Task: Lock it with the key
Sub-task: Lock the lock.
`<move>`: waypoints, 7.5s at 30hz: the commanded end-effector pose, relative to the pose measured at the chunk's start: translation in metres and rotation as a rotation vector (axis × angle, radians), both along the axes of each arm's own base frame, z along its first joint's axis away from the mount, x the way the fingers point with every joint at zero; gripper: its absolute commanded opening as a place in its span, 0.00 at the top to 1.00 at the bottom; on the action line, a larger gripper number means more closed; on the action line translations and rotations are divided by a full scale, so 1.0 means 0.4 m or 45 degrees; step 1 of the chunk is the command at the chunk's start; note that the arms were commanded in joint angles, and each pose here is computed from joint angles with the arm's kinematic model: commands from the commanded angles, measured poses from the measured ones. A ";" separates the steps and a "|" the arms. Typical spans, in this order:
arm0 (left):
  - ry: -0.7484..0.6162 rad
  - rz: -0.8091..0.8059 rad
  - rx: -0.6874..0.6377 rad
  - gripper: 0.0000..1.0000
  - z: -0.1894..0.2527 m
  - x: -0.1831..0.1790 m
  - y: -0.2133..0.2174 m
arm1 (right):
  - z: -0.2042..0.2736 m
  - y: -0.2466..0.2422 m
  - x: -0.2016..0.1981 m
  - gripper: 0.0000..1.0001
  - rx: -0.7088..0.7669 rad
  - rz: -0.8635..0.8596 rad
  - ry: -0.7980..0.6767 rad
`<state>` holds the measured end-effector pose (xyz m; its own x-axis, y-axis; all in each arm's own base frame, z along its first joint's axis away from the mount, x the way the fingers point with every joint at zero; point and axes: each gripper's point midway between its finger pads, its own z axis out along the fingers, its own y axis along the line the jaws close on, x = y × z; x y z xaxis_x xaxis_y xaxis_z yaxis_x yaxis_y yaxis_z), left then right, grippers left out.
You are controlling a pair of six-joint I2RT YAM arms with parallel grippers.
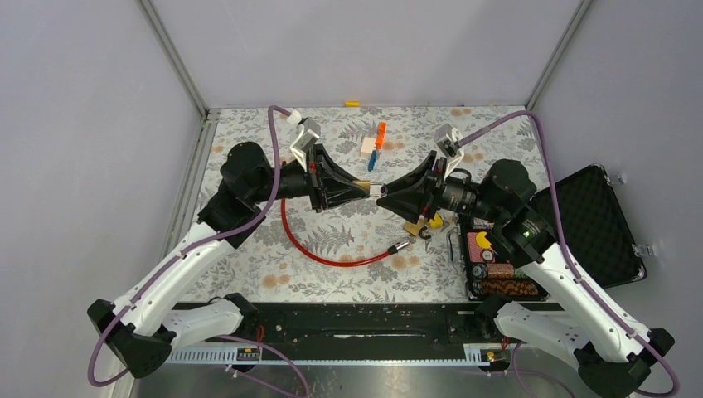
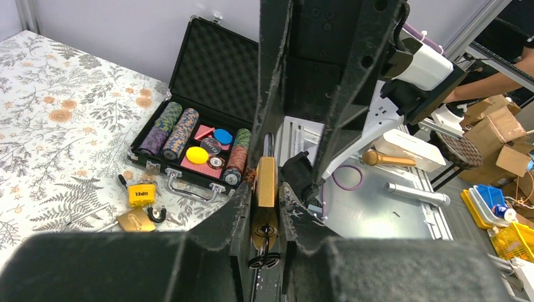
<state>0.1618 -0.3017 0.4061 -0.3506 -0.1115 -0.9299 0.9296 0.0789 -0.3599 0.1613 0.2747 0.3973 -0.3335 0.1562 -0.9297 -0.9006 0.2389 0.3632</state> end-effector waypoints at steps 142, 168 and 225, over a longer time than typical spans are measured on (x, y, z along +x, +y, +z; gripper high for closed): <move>-0.165 0.136 0.038 1.00 0.022 0.136 0.000 | -0.030 -0.005 0.204 0.11 -0.111 -0.438 -0.116; -0.215 0.088 -0.574 1.00 0.292 0.060 0.015 | 0.213 0.060 0.074 0.31 0.605 -0.004 -0.284; -0.120 0.304 -1.055 1.00 0.384 0.087 0.183 | -0.138 0.096 0.024 1.00 -0.013 0.199 -0.036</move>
